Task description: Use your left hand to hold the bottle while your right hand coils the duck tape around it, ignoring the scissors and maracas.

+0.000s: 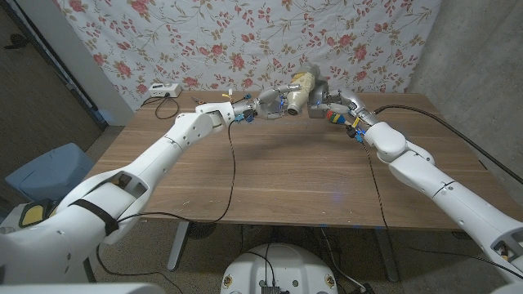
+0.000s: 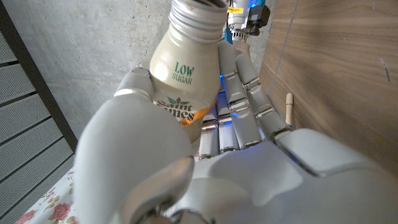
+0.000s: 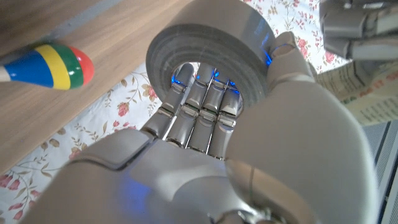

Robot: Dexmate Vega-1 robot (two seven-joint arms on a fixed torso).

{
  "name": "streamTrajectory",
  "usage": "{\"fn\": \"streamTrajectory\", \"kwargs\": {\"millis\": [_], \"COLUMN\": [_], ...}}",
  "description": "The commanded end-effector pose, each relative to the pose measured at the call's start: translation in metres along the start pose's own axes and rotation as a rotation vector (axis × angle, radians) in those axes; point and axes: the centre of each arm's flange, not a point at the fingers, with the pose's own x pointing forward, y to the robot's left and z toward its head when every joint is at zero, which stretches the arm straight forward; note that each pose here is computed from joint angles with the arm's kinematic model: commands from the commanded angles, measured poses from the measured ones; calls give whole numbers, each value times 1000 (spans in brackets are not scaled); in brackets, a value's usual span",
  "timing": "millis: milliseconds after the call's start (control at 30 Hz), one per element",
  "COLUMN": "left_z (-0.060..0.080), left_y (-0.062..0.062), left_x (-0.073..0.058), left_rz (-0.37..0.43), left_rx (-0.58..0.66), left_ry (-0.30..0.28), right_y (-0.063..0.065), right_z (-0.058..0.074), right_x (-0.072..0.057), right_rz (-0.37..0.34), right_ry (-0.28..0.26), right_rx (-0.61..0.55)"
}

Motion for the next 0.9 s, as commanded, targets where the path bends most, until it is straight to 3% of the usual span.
{"fn": "streamTrajectory", "kwargs": {"millis": [33, 267, 467, 900], "left_z": [-16, -18, -18, -10], "left_y": [4, 9, 10, 5], "left_x": [1, 4, 2, -6], "left_rz": [11, 11, 35, 50], "left_rx": [-117, -141, -142, 31], "left_ry": [32, 69, 52, 47], "right_y": [-17, -23, -24, -34], "right_z": [20, 24, 21, 19], "right_x": [-5, -10, -12, -18], "right_rz": [-122, -143, -143, -168], "right_ry": [-110, -133, -128, -136], "right_rx": [8, 8, 16, 37]}}
